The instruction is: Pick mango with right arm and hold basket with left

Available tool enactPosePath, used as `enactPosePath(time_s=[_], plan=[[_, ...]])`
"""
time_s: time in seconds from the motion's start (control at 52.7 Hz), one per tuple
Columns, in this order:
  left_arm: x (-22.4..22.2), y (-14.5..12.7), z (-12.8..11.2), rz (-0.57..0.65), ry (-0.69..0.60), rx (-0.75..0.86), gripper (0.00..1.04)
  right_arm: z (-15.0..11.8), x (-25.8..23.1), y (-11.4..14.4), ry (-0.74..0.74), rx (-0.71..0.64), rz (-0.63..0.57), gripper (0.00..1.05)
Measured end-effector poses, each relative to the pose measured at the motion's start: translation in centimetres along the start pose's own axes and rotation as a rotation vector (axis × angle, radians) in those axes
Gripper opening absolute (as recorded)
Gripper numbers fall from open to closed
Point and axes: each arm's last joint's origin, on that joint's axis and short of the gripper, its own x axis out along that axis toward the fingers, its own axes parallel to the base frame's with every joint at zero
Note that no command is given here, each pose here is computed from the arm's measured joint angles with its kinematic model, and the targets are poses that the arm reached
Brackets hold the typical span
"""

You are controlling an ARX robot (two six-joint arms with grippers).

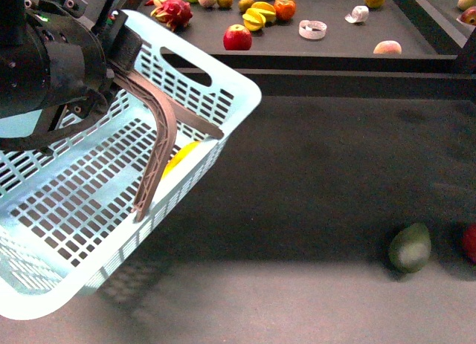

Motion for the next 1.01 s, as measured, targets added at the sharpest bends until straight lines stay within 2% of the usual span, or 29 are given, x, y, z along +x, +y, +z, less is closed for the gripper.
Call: enactPosePath(time_s=[0.114,0.265,0.436,0.588,0.74,0.815,1.005], plan=[[2.3,1.0,1.2,0.080,-0.074,-0.139,0.09,0.0,0.0,0.0,0.000,0.000,0.000,0.96],[4.5,2.5,2.0,0.130,-0.106,-0.269,0.09,0.0,0.0,0.0,0.000,0.000,0.000,0.96],[6.1,3.7,2.2,0.168,-0.135,-0.363,0.09,0.0,0.0,0.0,0.000,0.000,0.000,0.96],[7.1,4.3,2.1,0.164,-0.152,-0.383,0.09,0.0,0.0,0.0,0.000,0.000,0.000,0.96],[7.5,3.9,2.3,0.148,-0.152,-0.391,0.38,0.0,0.0,0.0,0.000,0.000,0.000,0.96],[7.2,4.2,2.2,0.161,-0.136,-0.381,0.56,0.0,0.0,0.0,0.000,0.000,0.000,0.96],[4.1,3.8,3.5,0.120,-0.125,-0.319,0.88,0.0,0.0,0.0,0.000,0.000,0.000,0.96]])
